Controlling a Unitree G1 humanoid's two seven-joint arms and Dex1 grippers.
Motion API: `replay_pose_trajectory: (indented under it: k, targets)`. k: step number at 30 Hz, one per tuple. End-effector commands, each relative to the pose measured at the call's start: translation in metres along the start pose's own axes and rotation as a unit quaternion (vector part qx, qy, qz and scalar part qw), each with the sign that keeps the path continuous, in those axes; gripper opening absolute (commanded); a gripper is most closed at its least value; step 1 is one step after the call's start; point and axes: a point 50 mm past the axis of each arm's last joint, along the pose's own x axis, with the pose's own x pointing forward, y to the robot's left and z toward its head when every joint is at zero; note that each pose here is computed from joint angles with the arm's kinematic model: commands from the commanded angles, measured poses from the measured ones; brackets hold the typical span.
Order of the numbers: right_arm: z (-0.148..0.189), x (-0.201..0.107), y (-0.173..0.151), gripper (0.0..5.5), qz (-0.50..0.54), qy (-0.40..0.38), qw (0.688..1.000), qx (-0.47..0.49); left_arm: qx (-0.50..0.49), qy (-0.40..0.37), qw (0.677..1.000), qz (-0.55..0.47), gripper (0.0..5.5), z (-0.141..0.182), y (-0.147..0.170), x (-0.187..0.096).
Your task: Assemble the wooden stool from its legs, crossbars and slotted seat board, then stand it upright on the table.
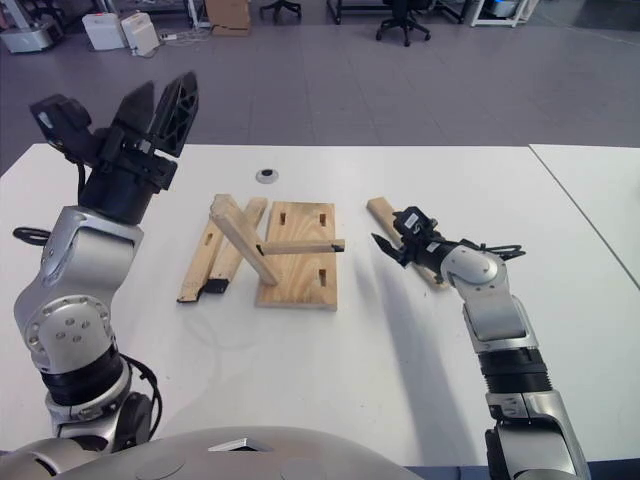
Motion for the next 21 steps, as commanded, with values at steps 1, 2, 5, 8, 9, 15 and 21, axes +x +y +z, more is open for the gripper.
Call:
replay_pose_trajectory:
  k: [1,2,5,8,9,15,21]
  targets:
    - [0.005,0.002,-0.014,3.10,-0.036,-0.009,0.999,0.001,0.096,0.184,0.977,0.056,4.41,-0.063,0.038,-0.013]
    - [0.004,0.002,-0.016,3.10,-0.044,-0.007,0.999,0.004,0.100,0.220,0.969,0.048,4.41,-0.078,0.041,-0.016]
    - [0.000,0.005,-0.018,3.10,-0.054,0.000,0.999,0.008,0.120,0.318,0.940,0.008,4.41,-0.122,0.047,-0.028]
    - [-0.002,0.010,-0.014,3.10,-0.051,0.000,0.999,0.014,0.131,0.375,0.918,-0.011,4.41,-0.149,0.051,-0.032]
    - [-0.002,0.011,-0.013,3.10,-0.050,-0.001,0.999,0.018,0.130,0.387,0.913,-0.012,4.41,-0.154,0.052,-0.032]
    - [-0.004,0.015,-0.009,3.10,-0.049,0.000,0.998,0.025,0.122,0.446,0.887,-0.004,3.42,-0.173,0.056,-0.046]
    - [-0.002,0.020,-0.005,3.10,-0.046,-0.005,0.999,0.026,0.199,0.476,0.856,0.016,2.29,-0.169,0.070,-0.055]
